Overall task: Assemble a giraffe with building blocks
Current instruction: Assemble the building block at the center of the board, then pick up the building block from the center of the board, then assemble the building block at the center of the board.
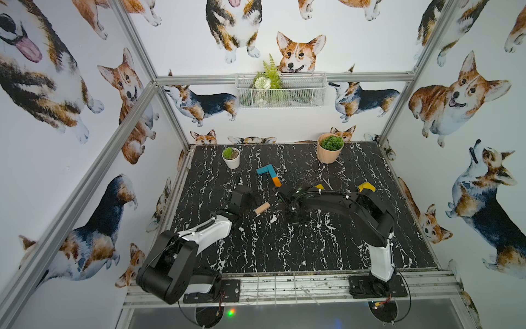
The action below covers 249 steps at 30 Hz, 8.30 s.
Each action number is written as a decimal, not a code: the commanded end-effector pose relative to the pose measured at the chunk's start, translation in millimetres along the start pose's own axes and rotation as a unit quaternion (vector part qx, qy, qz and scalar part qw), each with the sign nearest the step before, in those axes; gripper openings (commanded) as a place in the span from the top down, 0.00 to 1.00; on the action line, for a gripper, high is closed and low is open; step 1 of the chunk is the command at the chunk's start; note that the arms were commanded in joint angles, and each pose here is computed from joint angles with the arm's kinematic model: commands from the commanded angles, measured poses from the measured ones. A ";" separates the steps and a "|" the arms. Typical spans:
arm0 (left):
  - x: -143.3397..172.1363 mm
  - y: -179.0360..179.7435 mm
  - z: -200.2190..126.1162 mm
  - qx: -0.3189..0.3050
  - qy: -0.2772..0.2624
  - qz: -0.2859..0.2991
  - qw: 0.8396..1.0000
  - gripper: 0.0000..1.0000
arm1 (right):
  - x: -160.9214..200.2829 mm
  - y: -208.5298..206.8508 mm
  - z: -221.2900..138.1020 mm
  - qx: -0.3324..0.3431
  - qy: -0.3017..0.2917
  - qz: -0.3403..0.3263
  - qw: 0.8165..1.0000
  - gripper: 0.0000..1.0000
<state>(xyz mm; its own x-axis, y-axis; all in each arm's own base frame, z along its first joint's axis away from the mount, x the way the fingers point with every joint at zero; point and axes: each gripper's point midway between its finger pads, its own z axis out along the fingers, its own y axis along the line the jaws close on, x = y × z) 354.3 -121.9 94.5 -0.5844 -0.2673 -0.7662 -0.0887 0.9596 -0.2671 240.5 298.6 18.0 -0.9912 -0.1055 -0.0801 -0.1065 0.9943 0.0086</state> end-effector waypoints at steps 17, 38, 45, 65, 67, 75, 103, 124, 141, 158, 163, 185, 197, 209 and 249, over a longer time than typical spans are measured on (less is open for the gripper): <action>-7.3 -5.0 -1.3 0.012 -0.014 -0.011 1.000 0.00 | -5.9 12.1 4.8 -0.008 0.004 0.010 1.000 0.90; -8.1 -5.4 -2.8 0.014 -0.016 -0.010 1.000 0.00 | -10.5 19.6 1.6 -0.020 0.000 0.000 1.000 0.81; -8.9 -5.3 -3.2 0.014 -0.017 -0.009 1.000 0.00 | -13.0 16.2 -8.1 -0.017 -0.012 0.004 1.000 0.51; -16.0 100.5 -50.0 -0.213 -0.095 -0.144 0.962 0.00 | -41.6 86.2 -47.6 -0.061 -0.073 0.013 0.995 0.38; -15.4 102.2 -52.2 -0.211 -0.102 -0.147 0.961 0.00 | -48.1 94.8 -42.3 -0.057 -0.077 0.025 0.995 0.38; -16.4 101.1 -49.5 -0.212 -0.100 -0.135 0.963 0.00 | -66.4 110.6 -24.2 -0.043 -0.082 0.060 0.994 0.38; -18.4 95.5 -44.7 -0.204 -0.098 -0.118 0.967 0.00 | -75.0 154.7 21.5 -0.122 -0.006 -0.044 0.992 0.45; -17.4 105.5 -55.7 -0.217 -0.115 -0.141 0.959 0.00 | -124.0 146.6 -9.7 -0.170 -0.032 -0.114 0.978 0.39; -21.4 104.7 -62.5 -0.198 -0.137 -0.147 0.960 0.00 | -98.4 205.3 5.2 -0.304 0.008 -0.144 0.942 0.39; -21.6 101.1 -60.8 -0.189 -0.136 -0.143 0.962 0.00 | -67.2 160.3 -2.4 -0.184 -0.056 -0.208 0.959 0.40; -21.4 101.8 -60.8 -0.190 -0.136 -0.143 0.962 0.00 | -65.6 163.4 -3.8 -0.142 -0.074 -0.228 0.961 0.38; -20.5 97.6 -56.4 -0.182 -0.132 -0.139 0.965 0.00 | -60.7 123.3 17.7 -0.017 -0.074 -0.241 0.968 0.62; -22.5 96.6 -56.9 -0.179 -0.134 -0.132 0.966 0.00 | -67.7 114.3 -66.6 -0.128 -0.125 -0.237 0.955 0.96; -18.8 15.9 -21.8 0.003 -0.066 -0.051 0.997 0.00 | -89.9 -126.1 -53.2 -0.071 -0.094 -0.035 0.992 1.00; 5.5 -25.9 5.2 0.072 0.014 -0.020 0.997 0.00 | -108.8 -158.6 -51.9 -0.026 -0.111 0.018 0.993 0.25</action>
<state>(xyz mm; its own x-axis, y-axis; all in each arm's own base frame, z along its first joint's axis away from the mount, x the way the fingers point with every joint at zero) 355.7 -149.2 89.3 -0.6211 -0.2993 -0.7244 -0.0032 0.9252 -0.3795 369.7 149.1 38.3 -0.9626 -0.0880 -0.2563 -0.1052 0.9930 0.0541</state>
